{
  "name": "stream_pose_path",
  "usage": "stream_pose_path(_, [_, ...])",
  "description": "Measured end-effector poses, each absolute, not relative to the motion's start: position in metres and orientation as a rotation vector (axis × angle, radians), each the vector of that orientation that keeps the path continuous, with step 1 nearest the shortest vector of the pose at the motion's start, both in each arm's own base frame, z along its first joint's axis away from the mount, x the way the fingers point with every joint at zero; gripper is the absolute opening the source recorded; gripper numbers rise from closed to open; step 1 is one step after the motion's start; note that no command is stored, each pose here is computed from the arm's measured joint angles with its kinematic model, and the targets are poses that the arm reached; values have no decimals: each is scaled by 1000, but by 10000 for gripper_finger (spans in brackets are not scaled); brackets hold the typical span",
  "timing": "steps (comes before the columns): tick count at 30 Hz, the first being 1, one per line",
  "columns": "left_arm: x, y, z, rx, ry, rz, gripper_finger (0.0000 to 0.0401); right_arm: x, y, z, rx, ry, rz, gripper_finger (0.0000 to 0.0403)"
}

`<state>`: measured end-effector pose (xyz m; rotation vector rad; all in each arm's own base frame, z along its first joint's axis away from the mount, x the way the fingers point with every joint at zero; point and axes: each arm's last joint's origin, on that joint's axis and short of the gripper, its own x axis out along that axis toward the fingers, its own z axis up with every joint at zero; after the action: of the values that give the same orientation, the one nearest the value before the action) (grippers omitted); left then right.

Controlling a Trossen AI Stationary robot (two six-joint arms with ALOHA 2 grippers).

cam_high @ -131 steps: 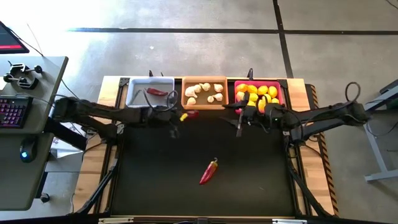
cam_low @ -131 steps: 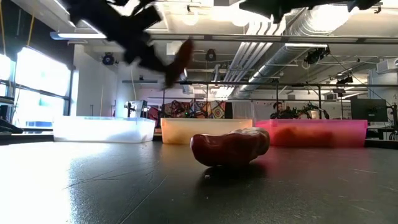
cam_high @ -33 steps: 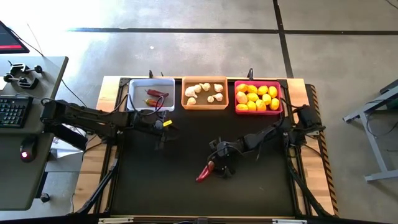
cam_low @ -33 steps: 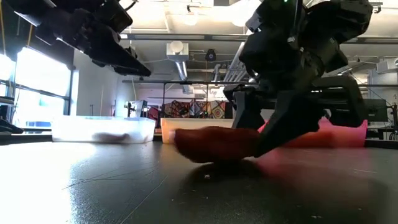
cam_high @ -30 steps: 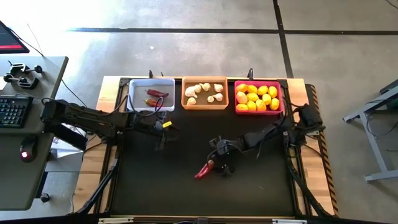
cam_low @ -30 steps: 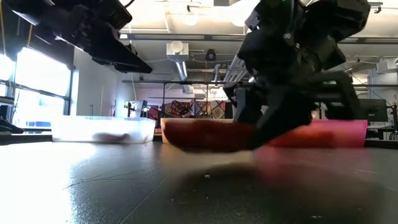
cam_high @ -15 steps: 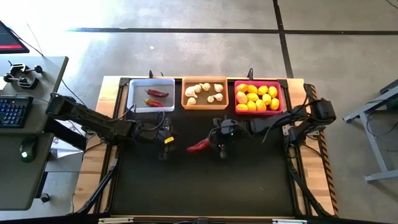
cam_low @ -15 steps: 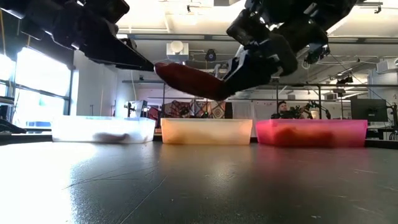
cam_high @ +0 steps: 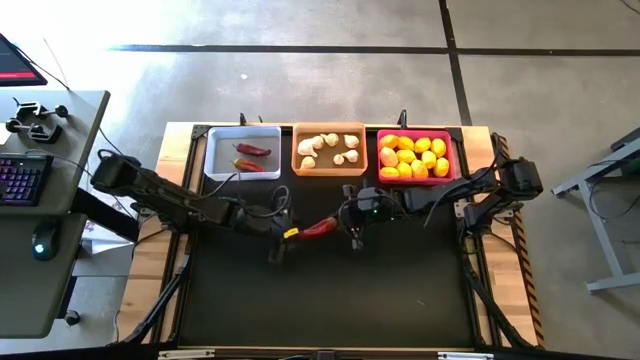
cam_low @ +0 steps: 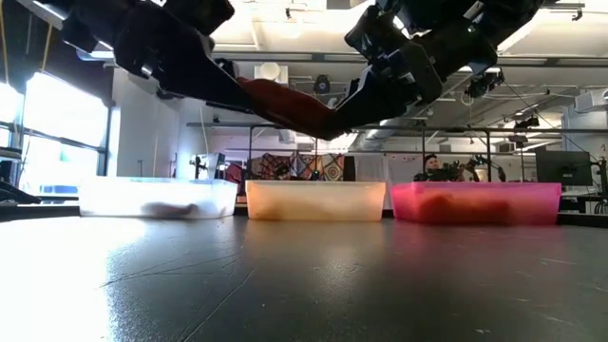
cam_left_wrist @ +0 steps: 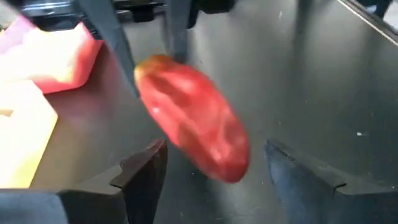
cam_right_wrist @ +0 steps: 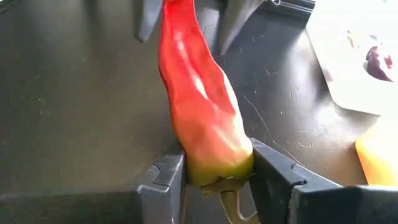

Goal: Sort produce into baskets
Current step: Put the red chili pepper into the transparent bin

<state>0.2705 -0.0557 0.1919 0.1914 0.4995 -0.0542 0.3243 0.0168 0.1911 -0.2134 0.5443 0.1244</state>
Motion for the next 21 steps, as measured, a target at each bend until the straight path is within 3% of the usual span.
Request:
stream_pose_path(16, [279, -63, 204, 213, 559, -64, 137, 324, 17, 191, -231, 543, 133, 125])
stream_pose_path(21, [276, -61, 206, 225, 570, -56, 92, 325, 19, 192, -240, 535, 103, 154])
